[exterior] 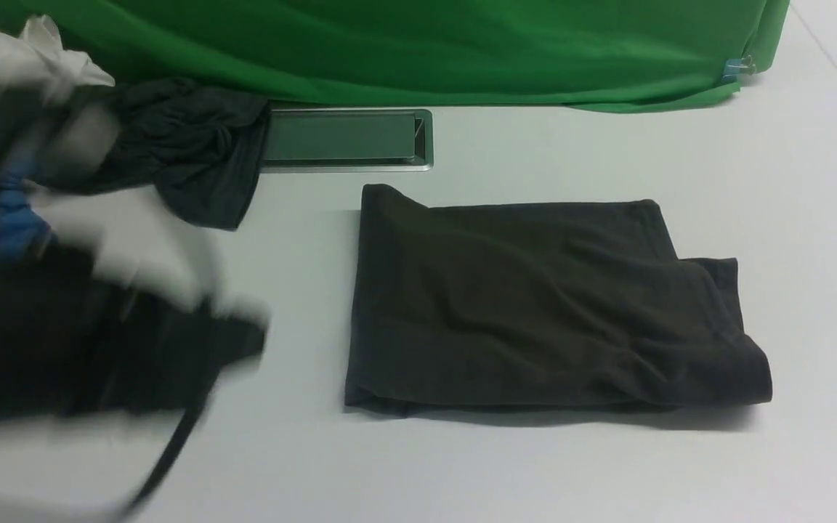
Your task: Fold a long-sleeved shirt on a white desktop.
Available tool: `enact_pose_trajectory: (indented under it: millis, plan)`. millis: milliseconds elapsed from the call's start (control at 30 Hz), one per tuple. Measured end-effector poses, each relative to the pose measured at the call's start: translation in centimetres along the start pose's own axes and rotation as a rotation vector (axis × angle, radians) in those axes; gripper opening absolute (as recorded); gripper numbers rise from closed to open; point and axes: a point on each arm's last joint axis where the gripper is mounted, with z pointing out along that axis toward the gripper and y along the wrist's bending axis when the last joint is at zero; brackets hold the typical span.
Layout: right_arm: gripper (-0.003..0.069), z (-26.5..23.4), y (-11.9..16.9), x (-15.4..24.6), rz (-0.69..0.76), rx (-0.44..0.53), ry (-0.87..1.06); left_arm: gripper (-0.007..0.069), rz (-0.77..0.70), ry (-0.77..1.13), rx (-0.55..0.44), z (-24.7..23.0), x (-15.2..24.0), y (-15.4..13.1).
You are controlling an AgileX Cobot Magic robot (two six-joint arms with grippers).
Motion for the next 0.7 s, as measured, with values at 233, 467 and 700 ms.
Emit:
enact_pose_trajectory:
  millis: [233,467,700]
  plan:
    - [0.0026,-2.2,-0.2,2.5,-0.009,-0.002,-0.042,0.002,-0.095,-0.136,0.068,-3.4,6.2,-0.2]
    - [0.0027,-2.3,-0.2,2.6,-0.008,-0.002,-0.047,0.002,-0.049,-0.312,0.115,-6.0,7.6,-0.8]
    - [0.0032,-2.3,-0.2,2.6,-0.007,-0.002,-0.046,0.002,-0.026,-0.358,0.099,-6.5,7.7,-0.7]
